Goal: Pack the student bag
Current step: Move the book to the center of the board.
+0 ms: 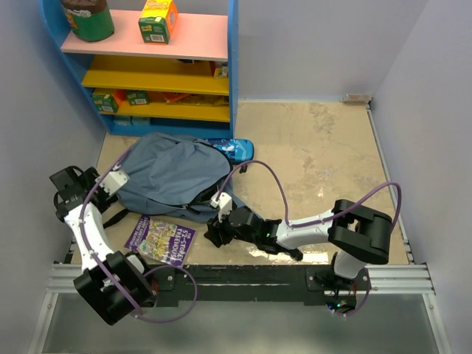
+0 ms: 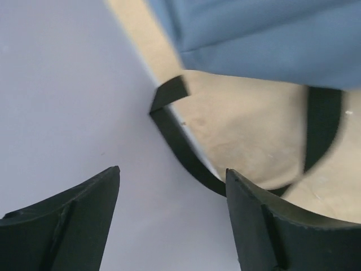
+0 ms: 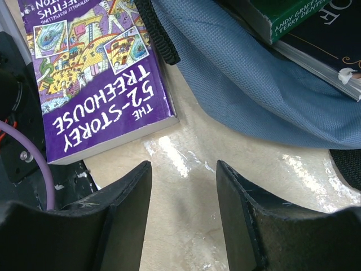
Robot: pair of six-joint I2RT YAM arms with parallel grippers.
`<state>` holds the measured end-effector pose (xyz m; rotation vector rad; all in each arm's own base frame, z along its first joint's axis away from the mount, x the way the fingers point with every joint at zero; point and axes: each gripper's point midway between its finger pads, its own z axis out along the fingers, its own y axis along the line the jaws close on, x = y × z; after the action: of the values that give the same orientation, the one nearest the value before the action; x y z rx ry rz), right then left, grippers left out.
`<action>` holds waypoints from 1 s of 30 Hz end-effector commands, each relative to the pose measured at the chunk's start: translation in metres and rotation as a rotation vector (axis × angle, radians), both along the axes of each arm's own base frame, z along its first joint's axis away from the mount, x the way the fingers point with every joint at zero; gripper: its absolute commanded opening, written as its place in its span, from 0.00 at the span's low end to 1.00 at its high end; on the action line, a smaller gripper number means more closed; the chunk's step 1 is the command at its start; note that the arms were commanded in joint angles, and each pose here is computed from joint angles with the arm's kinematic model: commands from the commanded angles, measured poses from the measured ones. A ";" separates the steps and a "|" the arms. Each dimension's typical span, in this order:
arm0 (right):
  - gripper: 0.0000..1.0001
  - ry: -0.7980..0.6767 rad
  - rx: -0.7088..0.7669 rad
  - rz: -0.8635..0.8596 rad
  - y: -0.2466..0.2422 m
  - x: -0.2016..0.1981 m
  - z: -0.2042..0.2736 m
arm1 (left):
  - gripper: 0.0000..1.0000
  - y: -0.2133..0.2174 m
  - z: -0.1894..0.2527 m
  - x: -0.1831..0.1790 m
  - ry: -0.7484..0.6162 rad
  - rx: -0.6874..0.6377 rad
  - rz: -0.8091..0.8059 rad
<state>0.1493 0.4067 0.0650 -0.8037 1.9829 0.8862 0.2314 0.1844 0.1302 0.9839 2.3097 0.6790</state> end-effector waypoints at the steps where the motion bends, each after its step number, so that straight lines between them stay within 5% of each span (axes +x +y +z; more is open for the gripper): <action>1: 0.52 -0.037 0.042 -0.011 0.010 0.009 0.023 | 0.77 -0.049 0.001 -0.022 0.098 -0.109 -0.267; 8: 0.51 -0.026 0.034 -0.014 0.009 0.008 0.018 | 0.72 -0.115 -0.043 -0.088 0.343 -0.222 -0.596; 13: 0.50 -0.029 0.039 -0.025 0.009 0.010 0.021 | 0.48 -0.112 -0.079 -0.105 0.427 -0.144 -0.662; 18: 0.50 -0.022 0.046 -0.031 0.011 0.010 0.019 | 0.37 -0.104 -0.094 -0.097 0.407 -0.082 -0.684; 25: 0.50 -0.021 0.067 -0.036 0.012 0.011 0.026 | 0.38 -0.097 -0.101 -0.067 0.310 -0.062 -0.687; 30: 0.51 -0.017 0.074 -0.034 0.013 0.010 0.028 | 0.38 -0.136 -0.101 -0.060 0.268 -0.101 -0.816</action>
<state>0.1498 0.4074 0.0657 -0.7959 1.9919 0.8846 0.1539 0.0783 0.0250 1.7726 2.0943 0.1012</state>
